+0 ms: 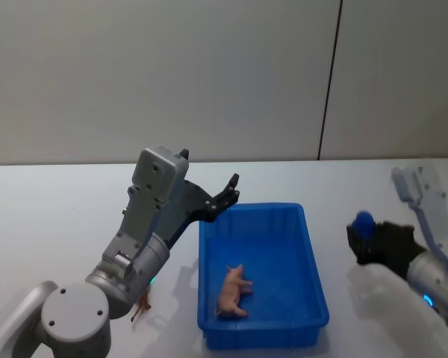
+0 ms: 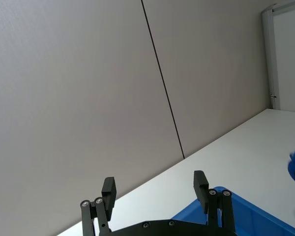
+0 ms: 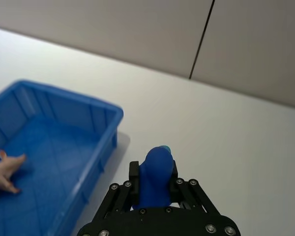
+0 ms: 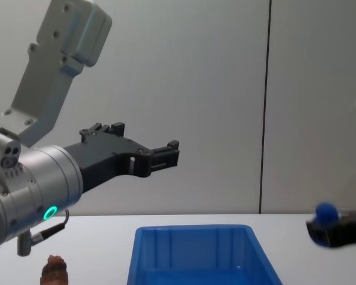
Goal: Pick up the two dolls from the table and place them into the box.
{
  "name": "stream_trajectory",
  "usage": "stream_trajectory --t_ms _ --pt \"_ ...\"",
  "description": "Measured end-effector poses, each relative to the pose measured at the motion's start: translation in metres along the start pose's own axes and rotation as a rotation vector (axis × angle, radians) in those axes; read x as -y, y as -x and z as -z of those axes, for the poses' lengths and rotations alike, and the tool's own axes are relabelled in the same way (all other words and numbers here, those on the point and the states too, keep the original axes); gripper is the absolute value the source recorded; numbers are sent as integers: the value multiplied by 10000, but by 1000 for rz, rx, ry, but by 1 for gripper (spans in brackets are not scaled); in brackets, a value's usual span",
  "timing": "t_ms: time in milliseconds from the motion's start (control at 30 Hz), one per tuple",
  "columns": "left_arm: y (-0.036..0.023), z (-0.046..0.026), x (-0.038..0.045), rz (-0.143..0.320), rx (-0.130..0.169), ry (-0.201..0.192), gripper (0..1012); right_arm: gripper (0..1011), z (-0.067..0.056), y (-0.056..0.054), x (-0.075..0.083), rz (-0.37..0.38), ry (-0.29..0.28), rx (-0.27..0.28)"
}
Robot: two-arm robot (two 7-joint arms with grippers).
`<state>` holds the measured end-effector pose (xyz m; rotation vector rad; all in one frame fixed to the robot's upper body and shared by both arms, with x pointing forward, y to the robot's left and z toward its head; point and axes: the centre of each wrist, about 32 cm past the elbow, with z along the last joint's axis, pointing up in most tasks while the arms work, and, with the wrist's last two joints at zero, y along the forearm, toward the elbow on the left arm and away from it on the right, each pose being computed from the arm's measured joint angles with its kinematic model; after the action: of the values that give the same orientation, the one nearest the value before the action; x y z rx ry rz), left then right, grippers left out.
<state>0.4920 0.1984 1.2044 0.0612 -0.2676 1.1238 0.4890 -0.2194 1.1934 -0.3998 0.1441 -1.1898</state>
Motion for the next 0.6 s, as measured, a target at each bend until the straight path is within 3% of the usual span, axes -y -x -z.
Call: stream_trajectory --t_ms 300,600 --pt "0 0 0 0 0 0 1001 255 -300 35 21 -42 -146 45" --pt "0 0 0 0 0 0 1001 201 -514 101 -18 -133 -215 63"
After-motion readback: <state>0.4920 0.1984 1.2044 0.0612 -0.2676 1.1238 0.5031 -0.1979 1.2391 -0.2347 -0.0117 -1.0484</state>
